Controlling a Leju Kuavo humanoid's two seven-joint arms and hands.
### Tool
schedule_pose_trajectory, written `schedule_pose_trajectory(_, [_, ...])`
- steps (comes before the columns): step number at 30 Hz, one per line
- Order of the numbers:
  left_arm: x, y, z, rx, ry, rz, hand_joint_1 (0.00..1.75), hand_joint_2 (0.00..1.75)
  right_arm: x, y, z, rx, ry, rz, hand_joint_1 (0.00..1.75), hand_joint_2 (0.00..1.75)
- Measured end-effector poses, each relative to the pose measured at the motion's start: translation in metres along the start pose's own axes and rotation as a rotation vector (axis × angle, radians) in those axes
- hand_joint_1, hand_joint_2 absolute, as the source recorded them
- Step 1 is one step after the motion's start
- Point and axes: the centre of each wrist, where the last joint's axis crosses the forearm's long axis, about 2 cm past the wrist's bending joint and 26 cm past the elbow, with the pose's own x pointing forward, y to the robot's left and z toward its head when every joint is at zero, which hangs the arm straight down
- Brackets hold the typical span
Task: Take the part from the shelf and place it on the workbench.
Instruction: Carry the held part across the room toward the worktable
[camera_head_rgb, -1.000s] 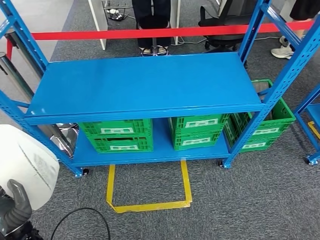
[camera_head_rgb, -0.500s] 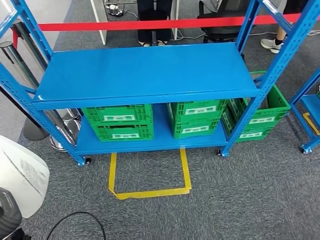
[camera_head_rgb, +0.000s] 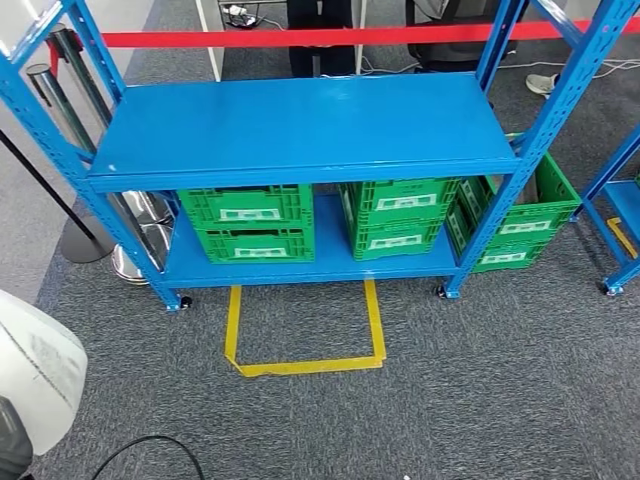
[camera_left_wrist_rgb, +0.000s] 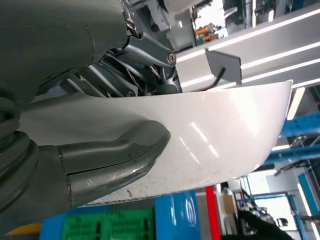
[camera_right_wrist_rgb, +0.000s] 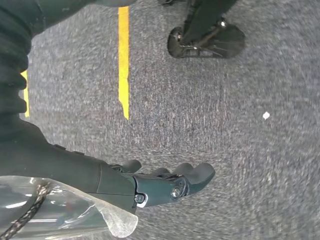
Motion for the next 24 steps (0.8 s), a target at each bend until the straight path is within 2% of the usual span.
schedule_pose_trajectory(11, [0.003,0.001,0.006,0.015,0.0,-0.065,1.75,1.75,0.008,0.005,-0.002,0.025,-0.025,0.089,0.0,1.75])
schedule_pose_trajectory(24, [0.005,0.003,0.009,0.025,0.007,-0.072,1.75,1.75,0.009,0.012,-0.001,0.045,-0.032,0.106,0.0,1.75])
